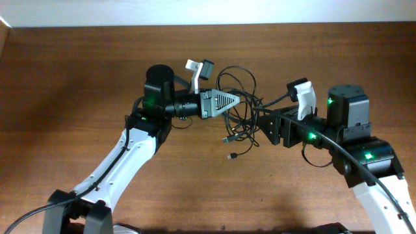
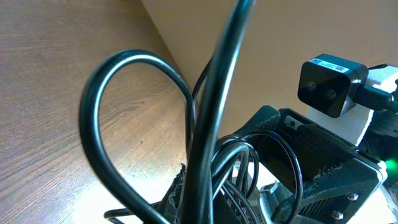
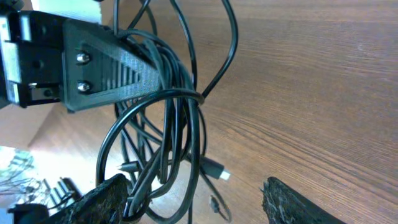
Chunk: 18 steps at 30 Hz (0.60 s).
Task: Untangle cables
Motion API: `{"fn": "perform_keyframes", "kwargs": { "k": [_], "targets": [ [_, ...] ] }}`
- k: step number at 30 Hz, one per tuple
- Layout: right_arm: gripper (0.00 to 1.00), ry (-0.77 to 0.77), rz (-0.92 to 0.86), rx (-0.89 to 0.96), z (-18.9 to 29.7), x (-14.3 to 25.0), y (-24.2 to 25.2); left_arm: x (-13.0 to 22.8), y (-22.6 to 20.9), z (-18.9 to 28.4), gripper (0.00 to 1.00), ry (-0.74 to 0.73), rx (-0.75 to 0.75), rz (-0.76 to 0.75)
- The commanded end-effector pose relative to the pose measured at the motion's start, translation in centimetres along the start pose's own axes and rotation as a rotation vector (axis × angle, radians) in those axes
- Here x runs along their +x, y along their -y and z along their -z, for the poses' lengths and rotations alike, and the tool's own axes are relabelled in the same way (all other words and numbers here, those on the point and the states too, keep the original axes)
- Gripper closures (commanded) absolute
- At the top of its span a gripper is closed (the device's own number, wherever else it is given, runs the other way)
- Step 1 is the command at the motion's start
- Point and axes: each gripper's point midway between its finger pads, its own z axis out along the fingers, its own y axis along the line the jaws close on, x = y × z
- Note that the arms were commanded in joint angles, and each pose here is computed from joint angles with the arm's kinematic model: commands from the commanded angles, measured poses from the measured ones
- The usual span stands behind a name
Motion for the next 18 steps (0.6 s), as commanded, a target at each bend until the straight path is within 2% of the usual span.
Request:
{"fn": "perform_keyframes", "kwargs": {
  "k": [1, 5, 8, 12, 18],
  "targets": [
    [0.29, 0.016, 0.029, 0.063, -0.4, -0.9, 0.9, -0.4, 1.6, -0.3, 0.99, 0.008, 0.015, -0.055],
    [0.31, -0.025, 0.0, 0.118, -3.1, -0.8, 3.7, 0.7, 2.7, -0.9, 1.0, -0.041, 0.061, -0.059],
    [0.31, 0.0, 0.007, 0.185, -3.5, -1.6, 5.1, 0.8, 2.8, -0.9, 1.0, -0.047, 0.069, -0.059],
    [0.3, 0.024, 0.027, 0.101, -2.5, -2.7, 2.8, 0.8, 2.8, -0.9, 1.0, -0.044, 0.066, -0.082],
    [0.3, 0.05, 0.046, 0.102, -1.2, -4.0, 1.8, 0.8, 2.8, -0.9, 0.99, -0.044, 0.066, -0.082]
  ]
}}
